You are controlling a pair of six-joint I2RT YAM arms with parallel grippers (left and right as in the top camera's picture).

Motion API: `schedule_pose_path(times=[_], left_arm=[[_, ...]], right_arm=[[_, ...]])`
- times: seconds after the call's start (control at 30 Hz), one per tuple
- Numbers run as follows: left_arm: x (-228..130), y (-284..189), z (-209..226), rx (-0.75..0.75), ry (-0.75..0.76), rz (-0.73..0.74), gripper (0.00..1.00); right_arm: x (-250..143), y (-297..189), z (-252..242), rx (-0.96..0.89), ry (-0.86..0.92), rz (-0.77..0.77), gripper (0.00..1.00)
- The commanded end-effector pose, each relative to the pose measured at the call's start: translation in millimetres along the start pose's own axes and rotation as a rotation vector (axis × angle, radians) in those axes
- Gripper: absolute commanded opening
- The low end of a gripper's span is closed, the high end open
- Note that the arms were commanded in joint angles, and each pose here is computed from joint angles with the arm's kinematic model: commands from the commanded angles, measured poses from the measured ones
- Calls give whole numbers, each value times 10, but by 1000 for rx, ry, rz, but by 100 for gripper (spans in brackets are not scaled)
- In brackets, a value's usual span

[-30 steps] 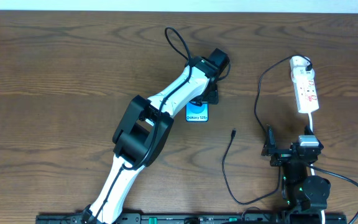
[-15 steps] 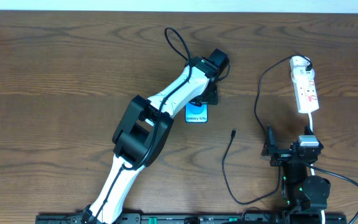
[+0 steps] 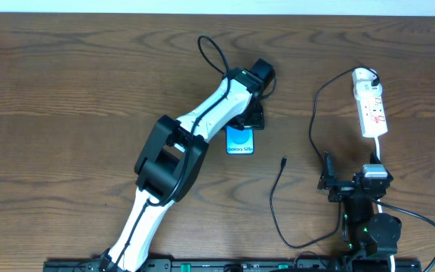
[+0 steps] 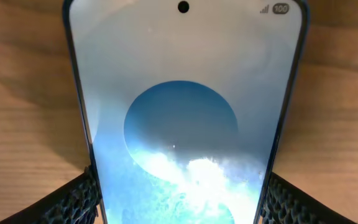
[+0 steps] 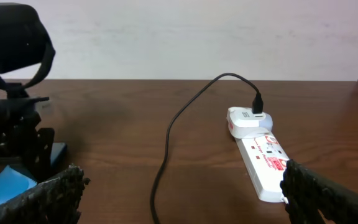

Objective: Plug charger to phone and switch on socket
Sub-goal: 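Lift the phone with the left gripper and tilt it upright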

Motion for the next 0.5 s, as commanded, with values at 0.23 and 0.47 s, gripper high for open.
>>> schedule_pose_path(times=[0.23,0.47], left_arm=[[34,-222,201,-364,-115,124,72],[48,-358,270,-618,-179,204,72]], right_arm=[[-8,-2,2,-1,-12,1,99],[-8,-2,3,-1,-12,1,99]])
Point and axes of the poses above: each gripper's point midway between its finger pads, its own y axis out along the fingers, its own z axis along the line the jaws close on, x = y × z, the point moved 8 cm from there along -y, back along the fingers, and after that the axes turned 15 degrees about y, right-handed, at the moved point
